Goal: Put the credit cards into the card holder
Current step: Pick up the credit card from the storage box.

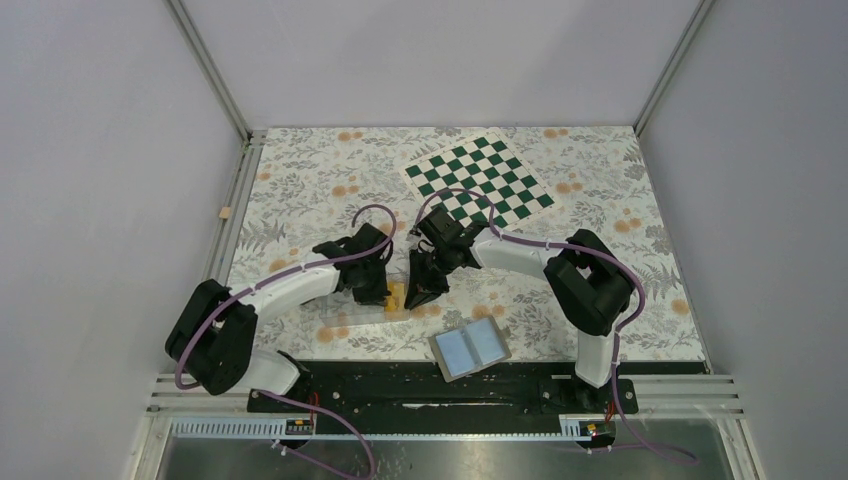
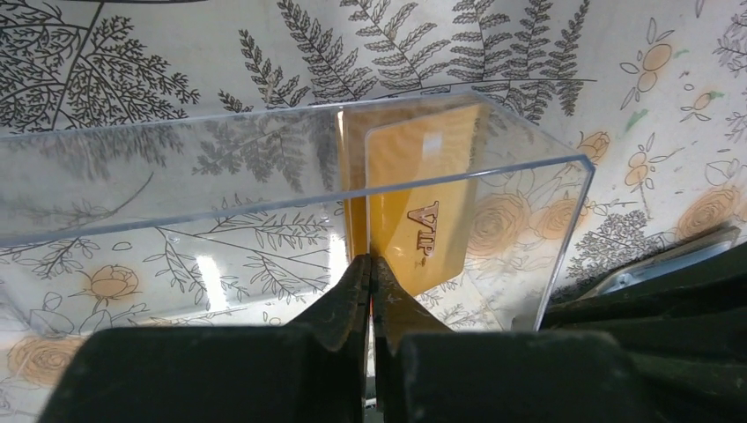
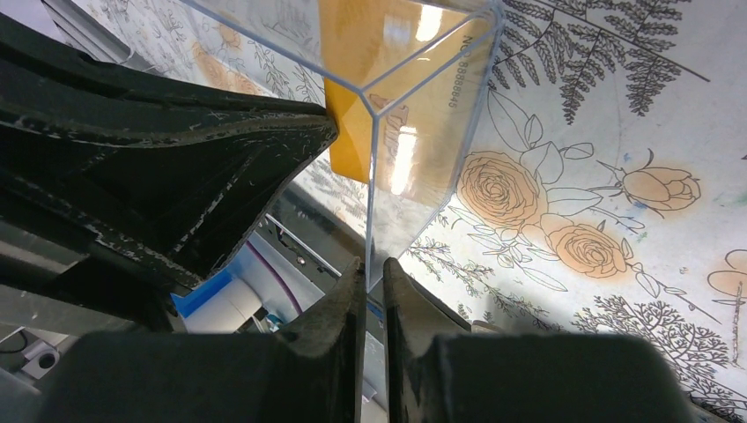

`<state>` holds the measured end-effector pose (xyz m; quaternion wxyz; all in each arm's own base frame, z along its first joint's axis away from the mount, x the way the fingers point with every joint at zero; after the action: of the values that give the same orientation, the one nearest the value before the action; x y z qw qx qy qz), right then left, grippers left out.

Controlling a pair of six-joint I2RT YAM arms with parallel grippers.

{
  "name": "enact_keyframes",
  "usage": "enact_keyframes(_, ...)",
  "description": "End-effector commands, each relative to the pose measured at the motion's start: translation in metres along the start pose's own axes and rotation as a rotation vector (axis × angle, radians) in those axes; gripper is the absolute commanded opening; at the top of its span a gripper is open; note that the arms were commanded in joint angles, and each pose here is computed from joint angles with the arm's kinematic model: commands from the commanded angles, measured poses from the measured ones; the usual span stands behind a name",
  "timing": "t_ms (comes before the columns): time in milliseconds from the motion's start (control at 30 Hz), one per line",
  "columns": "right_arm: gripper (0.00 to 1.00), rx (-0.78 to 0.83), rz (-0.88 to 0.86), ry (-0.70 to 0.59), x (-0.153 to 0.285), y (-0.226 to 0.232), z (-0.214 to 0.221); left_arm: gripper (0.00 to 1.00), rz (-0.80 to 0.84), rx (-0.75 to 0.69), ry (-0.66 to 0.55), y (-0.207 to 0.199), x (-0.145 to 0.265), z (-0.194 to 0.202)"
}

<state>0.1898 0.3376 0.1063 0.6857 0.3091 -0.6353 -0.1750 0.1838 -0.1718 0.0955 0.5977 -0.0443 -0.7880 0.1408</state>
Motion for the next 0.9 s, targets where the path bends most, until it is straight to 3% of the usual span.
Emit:
enact_keyframes(0, 0.05, 0.024, -0.024, 0.037, -0.007, 0.008, 0.005, 0.00, 0.019, -0.038, -0.026, -0.016, 0.001, -0.009)
enact_keyframes(233, 0.05, 0.025, -0.026, 0.041, -0.007, 0.007, 0.006, 0.09, -0.035, -0.077, -0.014, -0.017, -0.005, -0.006)
enact_keyframes(800, 0.04, 0.022, -0.029, 0.047, -0.009, 0.006, 0.007, 0.05, -0.096, -0.143, -0.027, -0.027, -0.001, -0.007)
enact_keyframes(867, 0.04, 0.022, -0.029, 0.047, -0.009, 0.006, 0.008, 0.13, -0.127, -0.140, -0.033, -0.023, 0.000, -0.007)
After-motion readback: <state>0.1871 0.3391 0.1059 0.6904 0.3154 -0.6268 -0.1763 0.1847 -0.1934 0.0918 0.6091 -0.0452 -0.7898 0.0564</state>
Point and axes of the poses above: each gripper's point midway between its finger pads, its own x axis back along the fingers, its own y axis along the line the jaws close on, z = x × y, the point moved 6 cm from there along x, back along the fingers, and after that the axes turned 1 degree about x, right-handed, at the moved point
